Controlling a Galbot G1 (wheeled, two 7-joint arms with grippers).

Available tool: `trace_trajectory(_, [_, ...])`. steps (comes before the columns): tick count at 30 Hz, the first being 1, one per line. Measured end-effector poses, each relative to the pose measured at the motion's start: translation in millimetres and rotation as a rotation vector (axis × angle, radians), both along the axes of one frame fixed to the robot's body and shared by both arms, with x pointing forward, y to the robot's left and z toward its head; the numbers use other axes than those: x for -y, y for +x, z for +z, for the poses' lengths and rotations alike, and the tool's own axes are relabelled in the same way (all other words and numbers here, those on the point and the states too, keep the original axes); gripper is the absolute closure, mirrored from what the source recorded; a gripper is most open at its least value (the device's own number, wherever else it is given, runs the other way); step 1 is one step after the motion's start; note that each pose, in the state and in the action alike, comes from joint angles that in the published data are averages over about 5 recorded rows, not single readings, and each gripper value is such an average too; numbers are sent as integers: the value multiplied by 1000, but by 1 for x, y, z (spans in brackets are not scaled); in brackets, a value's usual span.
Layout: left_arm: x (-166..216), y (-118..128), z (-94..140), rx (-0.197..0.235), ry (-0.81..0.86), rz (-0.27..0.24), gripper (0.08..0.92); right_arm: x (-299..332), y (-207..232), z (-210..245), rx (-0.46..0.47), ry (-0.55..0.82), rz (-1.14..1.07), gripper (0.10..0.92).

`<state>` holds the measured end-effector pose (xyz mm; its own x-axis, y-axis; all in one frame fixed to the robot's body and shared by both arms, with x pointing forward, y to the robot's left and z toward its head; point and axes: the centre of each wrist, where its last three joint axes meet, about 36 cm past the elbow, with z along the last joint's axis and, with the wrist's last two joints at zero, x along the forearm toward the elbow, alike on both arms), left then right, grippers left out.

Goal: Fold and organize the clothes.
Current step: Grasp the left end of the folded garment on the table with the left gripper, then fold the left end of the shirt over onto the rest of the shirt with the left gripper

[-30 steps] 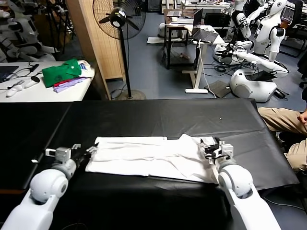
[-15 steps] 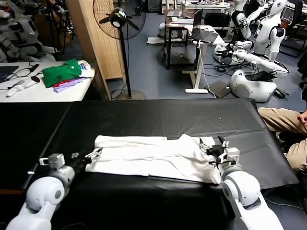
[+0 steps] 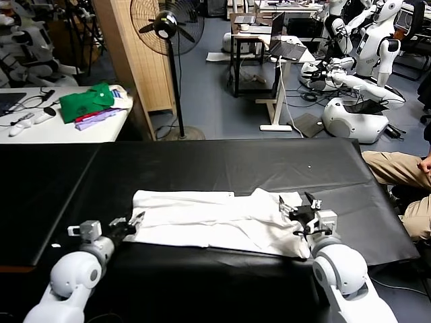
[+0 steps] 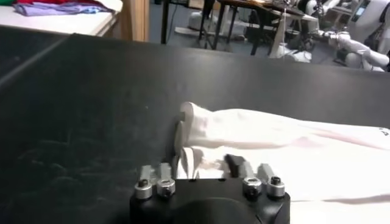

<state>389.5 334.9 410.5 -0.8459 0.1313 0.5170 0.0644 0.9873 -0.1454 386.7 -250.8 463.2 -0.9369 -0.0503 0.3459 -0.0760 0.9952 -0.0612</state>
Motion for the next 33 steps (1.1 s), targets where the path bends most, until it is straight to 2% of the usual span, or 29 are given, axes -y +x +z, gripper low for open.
trace_trajectory(2, [1,0,0,1,4,-3,811,-1,-1,1,2,4,5,224])
trace_trajectory(4, [1,1,-1,5,16,-7,854,-2,-2,2,3,6,8,224])
trace_trajectory(8, [-2,0,-3,18,88,-24,851,-1,-5,5,7,4,11,224])
trace_trajectory(12, [-10,-6,0,66,226,-35,853,0,-8,8,16,5,6,224])
trace_trajectory(18, [-40,-17,19,156,548,-40,853,-2,-12,12,28,18,-5,224])
trace_trajectory(23, [-62,-25,37,185,770,-52,853,-5,-15,12,31,32,-8,224])
trace_trajectory(28, [-43,-30,47,192,737,-66,853,-7,-21,13,32,30,-13,224])
trace_trajectory(33, [8,-36,50,198,519,-95,853,-4,-26,12,29,27,-30,224])
